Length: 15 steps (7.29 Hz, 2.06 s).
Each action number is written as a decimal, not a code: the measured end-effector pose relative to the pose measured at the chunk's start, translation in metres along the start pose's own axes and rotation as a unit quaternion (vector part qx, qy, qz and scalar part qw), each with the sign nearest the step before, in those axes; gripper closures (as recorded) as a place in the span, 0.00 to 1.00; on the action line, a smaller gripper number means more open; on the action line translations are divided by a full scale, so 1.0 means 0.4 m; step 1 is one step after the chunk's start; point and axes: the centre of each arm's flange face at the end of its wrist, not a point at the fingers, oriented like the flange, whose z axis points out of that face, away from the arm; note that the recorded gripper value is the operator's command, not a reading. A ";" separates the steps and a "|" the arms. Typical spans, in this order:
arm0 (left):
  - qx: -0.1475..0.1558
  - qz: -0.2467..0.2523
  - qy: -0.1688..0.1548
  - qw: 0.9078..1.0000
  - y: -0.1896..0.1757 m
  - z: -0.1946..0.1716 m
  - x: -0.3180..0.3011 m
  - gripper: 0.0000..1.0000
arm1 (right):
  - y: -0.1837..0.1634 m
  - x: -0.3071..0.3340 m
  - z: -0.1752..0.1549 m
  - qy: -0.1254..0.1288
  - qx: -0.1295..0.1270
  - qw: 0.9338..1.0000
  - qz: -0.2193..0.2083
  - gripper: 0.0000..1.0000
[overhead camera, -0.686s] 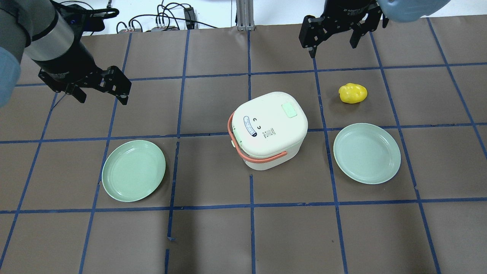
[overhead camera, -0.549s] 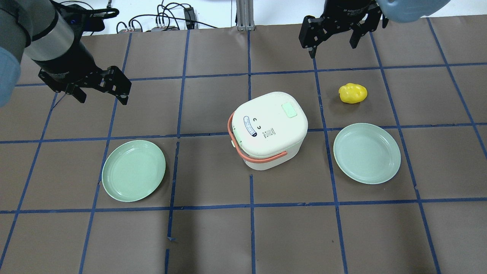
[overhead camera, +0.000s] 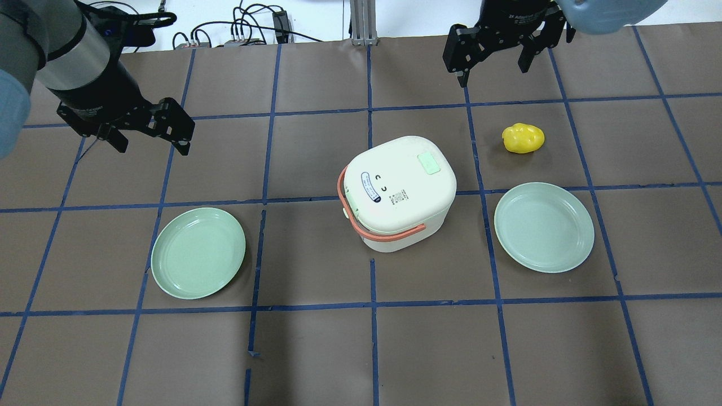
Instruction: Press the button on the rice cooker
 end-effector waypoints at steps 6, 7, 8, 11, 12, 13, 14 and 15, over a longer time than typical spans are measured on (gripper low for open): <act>0.000 0.000 0.000 1.000 0.000 0.000 0.000 0.00 | 0.004 -0.006 0.005 -0.001 -0.003 1.000 -0.002 0.00; 0.000 0.000 0.000 1.000 0.000 0.000 0.000 0.00 | 0.004 -0.008 0.005 -0.001 -0.003 1.000 -0.002 0.00; 0.000 0.000 0.000 1.000 0.000 0.000 0.000 0.00 | 0.006 -0.016 0.003 -0.001 -0.003 1.000 -0.003 0.00; 0.000 0.000 0.000 1.000 0.000 0.000 0.000 0.00 | 0.029 -0.134 0.000 -0.002 -0.001 1.000 -0.026 0.89; 0.000 0.000 0.000 1.000 0.000 0.000 0.000 0.00 | 0.042 -0.159 0.020 -0.003 -0.016 1.000 -0.025 0.91; 0.000 0.000 0.000 1.000 0.000 0.000 0.000 0.00 | 0.056 -0.172 0.064 -0.004 -0.038 0.999 -0.026 0.92; 0.000 0.000 0.000 1.000 0.000 0.000 0.000 0.00 | 0.066 -0.180 0.121 -0.006 -0.052 0.998 -0.025 0.92; 0.000 0.000 0.000 1.000 0.000 0.000 0.000 0.00 | 0.072 -0.185 0.169 -0.008 -0.053 0.998 -0.023 0.92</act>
